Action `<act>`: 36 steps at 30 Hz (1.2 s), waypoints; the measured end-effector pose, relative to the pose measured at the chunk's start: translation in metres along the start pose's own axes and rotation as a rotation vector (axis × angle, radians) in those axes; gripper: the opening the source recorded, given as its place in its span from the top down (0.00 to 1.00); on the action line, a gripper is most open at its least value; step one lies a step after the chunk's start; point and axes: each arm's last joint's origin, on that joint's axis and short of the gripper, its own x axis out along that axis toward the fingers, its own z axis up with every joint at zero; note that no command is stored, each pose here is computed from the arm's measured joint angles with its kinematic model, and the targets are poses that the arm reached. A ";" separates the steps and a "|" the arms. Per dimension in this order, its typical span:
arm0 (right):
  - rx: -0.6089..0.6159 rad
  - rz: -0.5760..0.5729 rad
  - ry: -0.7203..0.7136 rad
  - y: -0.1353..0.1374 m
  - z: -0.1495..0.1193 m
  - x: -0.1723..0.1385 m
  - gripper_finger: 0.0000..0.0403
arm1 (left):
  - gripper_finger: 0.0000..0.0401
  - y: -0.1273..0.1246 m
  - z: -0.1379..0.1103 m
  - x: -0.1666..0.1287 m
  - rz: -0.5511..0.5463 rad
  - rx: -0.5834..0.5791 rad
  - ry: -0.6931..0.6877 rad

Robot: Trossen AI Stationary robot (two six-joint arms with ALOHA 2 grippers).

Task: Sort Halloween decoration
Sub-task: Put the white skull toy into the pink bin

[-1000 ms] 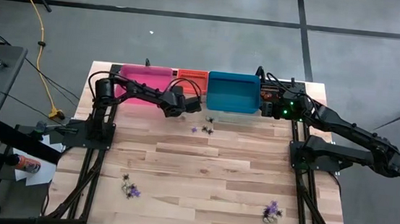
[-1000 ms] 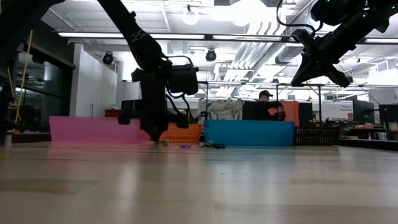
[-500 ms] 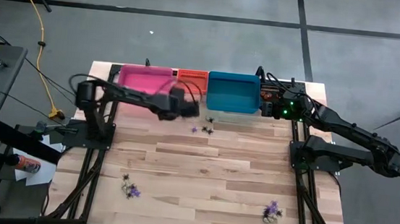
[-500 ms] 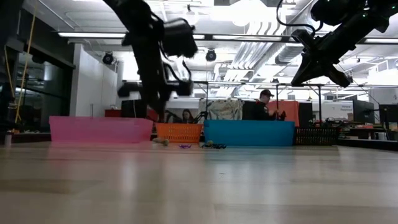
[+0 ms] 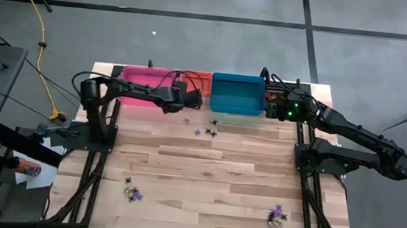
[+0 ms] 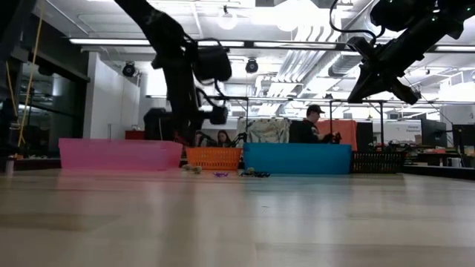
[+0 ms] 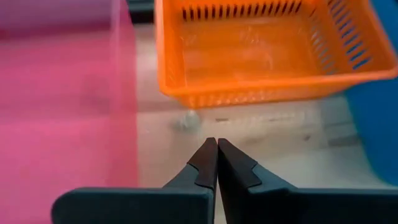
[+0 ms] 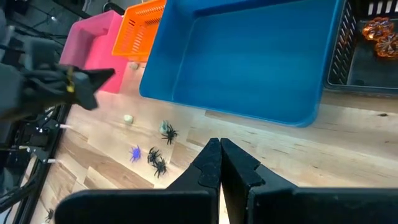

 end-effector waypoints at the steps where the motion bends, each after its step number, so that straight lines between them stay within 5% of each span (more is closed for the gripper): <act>1: 0.000 0.000 0.000 0.000 0.000 0.000 1.00 | 1.00 -0.002 -0.004 0.003 0.003 -0.003 0.012; 7: 0.016 -0.008 -0.009 0.000 0.000 0.000 1.00 | 1.00 -0.004 -0.019 0.023 0.051 -0.034 0.035; 24: 0.015 -0.009 -0.008 0.000 0.000 0.000 1.00 | 1.00 0.007 0.001 0.049 0.118 -0.113 -0.048; 36: 0.015 -0.009 -0.008 0.000 0.000 0.000 1.00 | 1.00 0.005 -0.006 0.055 0.117 -0.048 -0.007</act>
